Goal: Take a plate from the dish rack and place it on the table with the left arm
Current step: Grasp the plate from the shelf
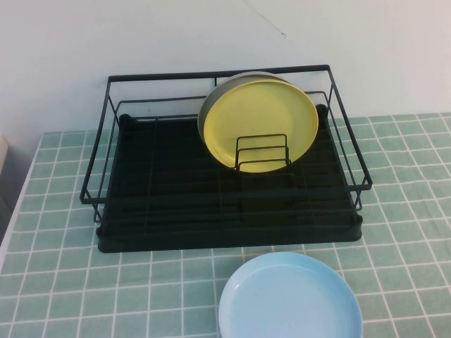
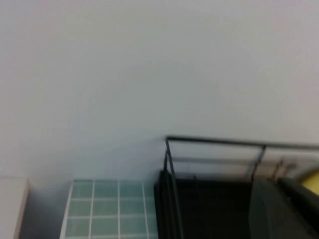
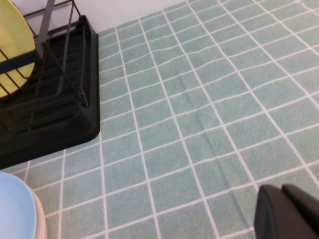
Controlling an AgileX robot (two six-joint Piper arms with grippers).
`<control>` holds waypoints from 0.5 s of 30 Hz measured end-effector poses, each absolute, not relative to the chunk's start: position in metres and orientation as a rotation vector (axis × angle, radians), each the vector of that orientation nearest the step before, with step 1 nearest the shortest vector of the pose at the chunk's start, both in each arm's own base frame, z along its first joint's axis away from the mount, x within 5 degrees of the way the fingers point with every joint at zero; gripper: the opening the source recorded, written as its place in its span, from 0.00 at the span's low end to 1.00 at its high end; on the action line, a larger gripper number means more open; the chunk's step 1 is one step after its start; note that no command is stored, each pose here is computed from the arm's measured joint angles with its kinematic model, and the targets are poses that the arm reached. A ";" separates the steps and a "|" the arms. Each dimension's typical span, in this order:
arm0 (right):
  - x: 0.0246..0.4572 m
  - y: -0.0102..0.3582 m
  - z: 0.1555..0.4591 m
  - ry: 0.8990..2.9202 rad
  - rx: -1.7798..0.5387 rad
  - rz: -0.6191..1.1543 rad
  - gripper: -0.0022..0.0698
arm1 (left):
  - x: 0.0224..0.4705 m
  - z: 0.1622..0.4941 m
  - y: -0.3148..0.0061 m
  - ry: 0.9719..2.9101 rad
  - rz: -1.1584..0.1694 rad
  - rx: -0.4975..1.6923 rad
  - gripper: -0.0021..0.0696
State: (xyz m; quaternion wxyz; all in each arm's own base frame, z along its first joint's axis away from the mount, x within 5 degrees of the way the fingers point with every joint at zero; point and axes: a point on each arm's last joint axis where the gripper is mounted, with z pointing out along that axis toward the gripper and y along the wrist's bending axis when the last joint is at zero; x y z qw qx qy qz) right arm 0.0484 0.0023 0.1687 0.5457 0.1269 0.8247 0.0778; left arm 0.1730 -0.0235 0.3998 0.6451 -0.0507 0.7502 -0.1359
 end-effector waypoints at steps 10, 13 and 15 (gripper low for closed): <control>0.048 0.002 0.169 1.956 0.301 0.184 0.03 | 0.264 0.404 -0.114 1.998 -0.130 0.666 0.02; 0.048 0.002 0.169 1.956 0.301 0.184 0.03 | 0.292 0.399 -0.135 1.964 -0.077 0.811 0.02; 0.048 0.002 0.169 1.956 0.301 0.184 0.03 | 0.310 0.393 -0.147 1.941 -0.048 0.875 0.02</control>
